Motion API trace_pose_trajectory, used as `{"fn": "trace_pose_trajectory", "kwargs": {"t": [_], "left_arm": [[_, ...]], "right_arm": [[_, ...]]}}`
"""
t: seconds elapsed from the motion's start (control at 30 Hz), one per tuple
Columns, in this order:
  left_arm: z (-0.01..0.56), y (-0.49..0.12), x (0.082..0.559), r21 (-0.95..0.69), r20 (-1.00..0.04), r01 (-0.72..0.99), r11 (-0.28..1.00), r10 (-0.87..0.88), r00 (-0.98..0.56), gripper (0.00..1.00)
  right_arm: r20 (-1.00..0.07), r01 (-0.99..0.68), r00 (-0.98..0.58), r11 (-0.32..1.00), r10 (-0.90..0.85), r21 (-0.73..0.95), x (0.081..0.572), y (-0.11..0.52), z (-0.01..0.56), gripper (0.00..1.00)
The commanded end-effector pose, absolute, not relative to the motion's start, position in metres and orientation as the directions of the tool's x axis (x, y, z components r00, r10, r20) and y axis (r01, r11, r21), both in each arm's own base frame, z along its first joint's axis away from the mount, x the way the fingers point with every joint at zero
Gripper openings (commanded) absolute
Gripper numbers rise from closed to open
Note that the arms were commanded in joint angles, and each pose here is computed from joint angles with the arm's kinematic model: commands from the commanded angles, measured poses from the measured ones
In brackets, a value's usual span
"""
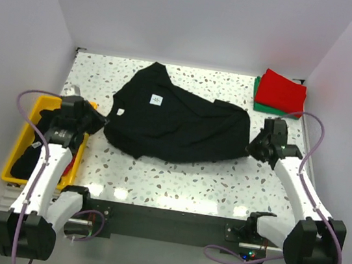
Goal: Fold and stack the t-shirts
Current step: Flatten the tshirt out
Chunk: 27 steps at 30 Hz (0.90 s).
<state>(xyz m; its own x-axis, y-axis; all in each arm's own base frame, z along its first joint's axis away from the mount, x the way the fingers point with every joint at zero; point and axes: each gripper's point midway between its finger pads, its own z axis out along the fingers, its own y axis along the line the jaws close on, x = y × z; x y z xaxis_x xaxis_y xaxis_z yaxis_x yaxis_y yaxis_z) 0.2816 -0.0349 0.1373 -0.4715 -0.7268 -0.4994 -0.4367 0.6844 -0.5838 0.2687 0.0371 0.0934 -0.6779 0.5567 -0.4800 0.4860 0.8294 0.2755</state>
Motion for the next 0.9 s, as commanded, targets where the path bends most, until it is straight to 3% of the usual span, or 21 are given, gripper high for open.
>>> {"fn": "trace_pose_trajectory", "kwargs": {"t": [0.0, 0.27, 0.47, 0.67, 0.87], "left_arm": [[0.257, -0.025, 0.308, -0.645, -0.658, -0.259, 0.719, -0.695, -0.292, 0.00], [0.458, -0.016, 0.290, -0.657, -0.753, -0.040, 0.752, -0.658, 0.008, 0.00], [0.556, -0.017, 0.248, -0.638, -0.744, 0.098, 0.763, -0.645, 0.176, 0.00], [0.602, -0.017, 0.232, -0.618, -0.734, 0.152, 0.772, -0.635, 0.242, 0.00], [0.599, -0.016, 0.263, -0.621, -0.734, 0.148, 0.770, -0.637, 0.236, 0.00]], "right_arm": [[-0.608, 0.359, -0.580, 0.841, 0.541, 0.405, 0.309, 0.045, 0.182, 0.00], [-0.678, 0.225, -0.421, 0.794, 0.602, 0.565, 0.327, 0.041, 0.322, 0.00], [-0.736, 0.137, -0.278, 0.784, 0.617, 0.605, 0.305, 0.033, 0.411, 0.00], [-0.768, 0.052, -0.161, 0.782, 0.620, 0.621, 0.282, 0.033, 0.472, 0.00], [-0.761, -0.019, -0.133, 0.766, 0.636, 0.643, 0.303, 0.040, 0.489, 0.00]]}}
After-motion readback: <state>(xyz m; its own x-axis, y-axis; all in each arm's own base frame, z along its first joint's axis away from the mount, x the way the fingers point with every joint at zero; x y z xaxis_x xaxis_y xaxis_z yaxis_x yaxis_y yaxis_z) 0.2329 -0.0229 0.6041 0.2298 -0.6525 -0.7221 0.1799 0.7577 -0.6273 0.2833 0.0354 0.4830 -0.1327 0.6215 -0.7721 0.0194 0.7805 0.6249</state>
